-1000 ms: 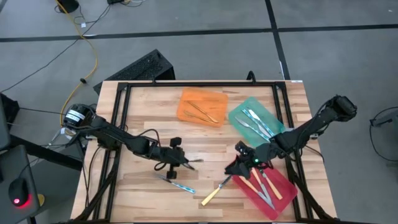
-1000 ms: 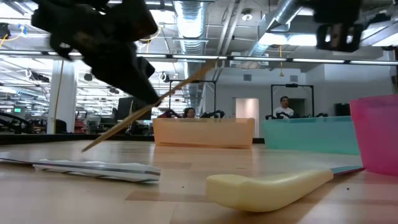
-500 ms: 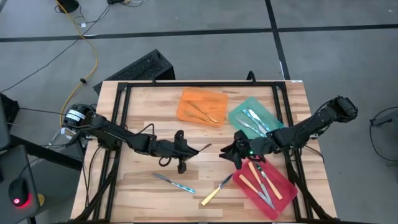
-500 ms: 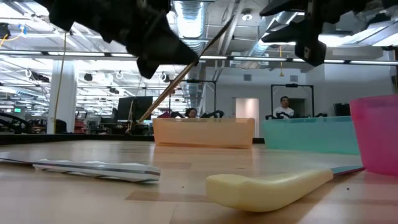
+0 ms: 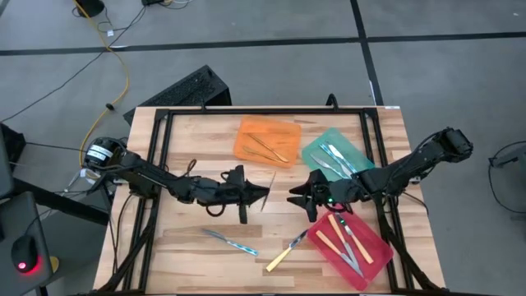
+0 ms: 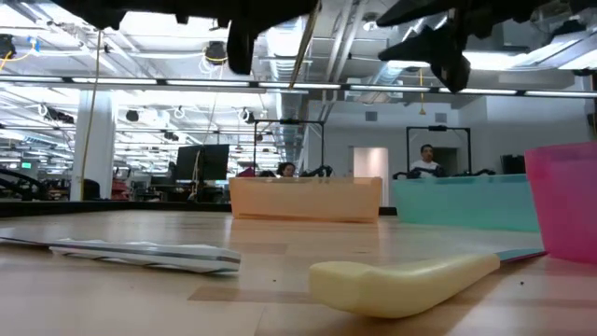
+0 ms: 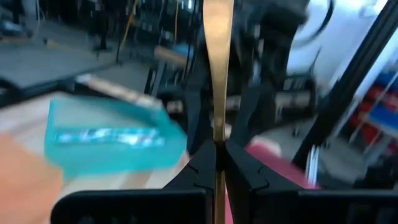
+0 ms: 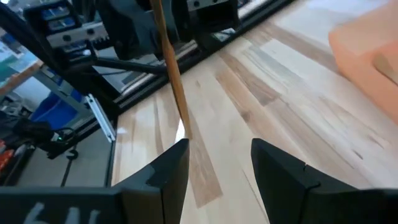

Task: Sort silverware by color (type)
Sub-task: Put the gold knife into the orange bin

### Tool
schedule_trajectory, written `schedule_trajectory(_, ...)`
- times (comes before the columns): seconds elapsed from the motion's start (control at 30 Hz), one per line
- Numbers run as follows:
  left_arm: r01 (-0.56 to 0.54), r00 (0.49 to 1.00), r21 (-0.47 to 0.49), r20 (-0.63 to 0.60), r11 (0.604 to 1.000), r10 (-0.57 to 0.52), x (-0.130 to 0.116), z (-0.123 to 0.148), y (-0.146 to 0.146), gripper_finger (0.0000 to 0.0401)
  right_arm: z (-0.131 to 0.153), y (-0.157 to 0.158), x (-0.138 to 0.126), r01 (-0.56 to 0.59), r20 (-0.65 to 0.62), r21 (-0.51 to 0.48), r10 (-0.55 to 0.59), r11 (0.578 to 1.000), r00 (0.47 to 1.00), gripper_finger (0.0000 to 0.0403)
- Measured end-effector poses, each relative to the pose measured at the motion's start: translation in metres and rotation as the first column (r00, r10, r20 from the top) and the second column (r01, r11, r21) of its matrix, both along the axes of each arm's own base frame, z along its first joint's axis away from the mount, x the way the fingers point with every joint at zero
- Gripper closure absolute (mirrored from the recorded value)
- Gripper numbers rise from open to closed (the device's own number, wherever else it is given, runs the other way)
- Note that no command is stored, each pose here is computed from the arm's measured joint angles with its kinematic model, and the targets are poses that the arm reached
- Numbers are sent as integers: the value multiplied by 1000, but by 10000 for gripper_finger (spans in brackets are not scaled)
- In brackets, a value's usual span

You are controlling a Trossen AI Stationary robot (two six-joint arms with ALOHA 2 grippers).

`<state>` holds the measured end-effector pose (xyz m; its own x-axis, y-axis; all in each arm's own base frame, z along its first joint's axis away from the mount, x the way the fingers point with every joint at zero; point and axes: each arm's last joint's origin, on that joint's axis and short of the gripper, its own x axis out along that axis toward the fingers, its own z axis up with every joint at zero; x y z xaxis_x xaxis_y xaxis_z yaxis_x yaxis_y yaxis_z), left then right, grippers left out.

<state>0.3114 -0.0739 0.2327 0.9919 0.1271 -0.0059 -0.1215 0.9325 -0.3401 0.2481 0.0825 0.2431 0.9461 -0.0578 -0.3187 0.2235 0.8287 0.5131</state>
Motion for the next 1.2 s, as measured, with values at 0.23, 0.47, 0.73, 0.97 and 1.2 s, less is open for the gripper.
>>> schedule_trajectory(0.23,24,983,-11,182,1000,-22,-1,18,0,401,6,-1,2,27,63,-22,-25,999,998,209)
schedule_trajectory(0.47,-8,976,-76,215,997,25,-2,21,2,401,20,0,5,18,192,-121,6,993,981,209)
schedule_trajectory(0.73,-20,975,-116,218,993,45,-2,21,2,401,23,-4,6,23,215,-207,23,978,976,208)
schedule_trajectory(0.97,-48,974,-94,218,994,67,0,21,10,401,23,-10,8,55,223,-137,-23,989,975,176)
schedule_trajectory(1.2,-37,964,-89,260,995,59,4,25,34,401,27,-13,10,66,240,-130,-34,989,970,147)
